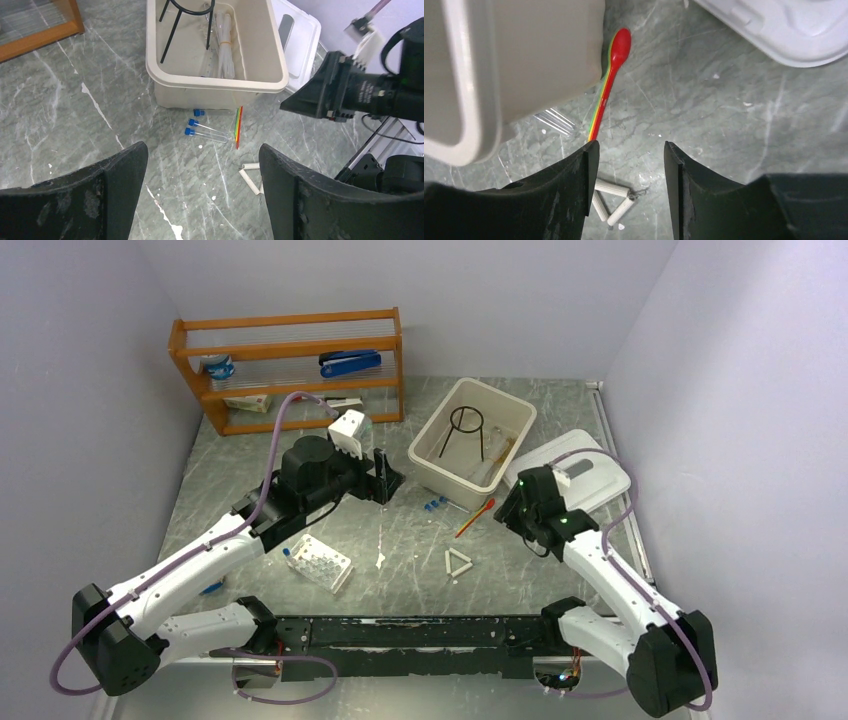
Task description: Organize the chemistry lab equipment
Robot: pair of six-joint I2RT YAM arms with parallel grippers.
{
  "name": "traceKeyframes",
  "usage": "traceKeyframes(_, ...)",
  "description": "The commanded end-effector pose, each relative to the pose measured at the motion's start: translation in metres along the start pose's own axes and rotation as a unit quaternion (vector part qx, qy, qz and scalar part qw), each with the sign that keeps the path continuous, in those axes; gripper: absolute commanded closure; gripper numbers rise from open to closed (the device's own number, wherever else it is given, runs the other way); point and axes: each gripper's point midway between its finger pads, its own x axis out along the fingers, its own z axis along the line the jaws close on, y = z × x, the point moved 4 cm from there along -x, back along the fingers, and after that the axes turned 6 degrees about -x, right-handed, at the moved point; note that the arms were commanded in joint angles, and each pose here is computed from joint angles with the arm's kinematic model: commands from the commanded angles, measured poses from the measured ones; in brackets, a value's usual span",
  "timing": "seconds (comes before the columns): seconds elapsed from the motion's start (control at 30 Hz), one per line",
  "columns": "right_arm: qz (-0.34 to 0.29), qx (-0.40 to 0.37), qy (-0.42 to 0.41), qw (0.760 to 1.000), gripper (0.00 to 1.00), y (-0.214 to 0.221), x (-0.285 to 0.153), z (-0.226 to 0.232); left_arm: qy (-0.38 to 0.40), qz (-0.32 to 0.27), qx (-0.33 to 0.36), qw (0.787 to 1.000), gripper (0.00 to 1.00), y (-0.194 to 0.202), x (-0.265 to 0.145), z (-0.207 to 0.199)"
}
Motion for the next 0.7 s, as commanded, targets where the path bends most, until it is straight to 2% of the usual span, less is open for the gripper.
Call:
traceKeyframes(0.0,-0.013,0.049,-0.081,0.995,0.48,0.001,0.021,0.025,0.011,-0.009,-0.006,1.000,0.15,-0.005,-0.001,-0.004)
traceKeyframes(0.17,-0.021,0.073,-0.098,0.992,0.51,0.000,0.046,0.036,0.004,-0.006,-0.004,1.000,0.15,-0.005,0.000,-0.002)
traceKeyframes(0.43,-0.038,0.086,-0.036,0.995,0.66,-0.002,0.076,0.026,-0.002,-0.020,-0.003,1.000,0.15,-0.007,-0.002,0.000)
traceKeyframes(0.67,-0.055,0.090,-0.007,0.994,0.67,-0.004,0.092,0.019,-0.009,-0.011,0.001,1.000,0.15,-0.005,0.000,0.002)
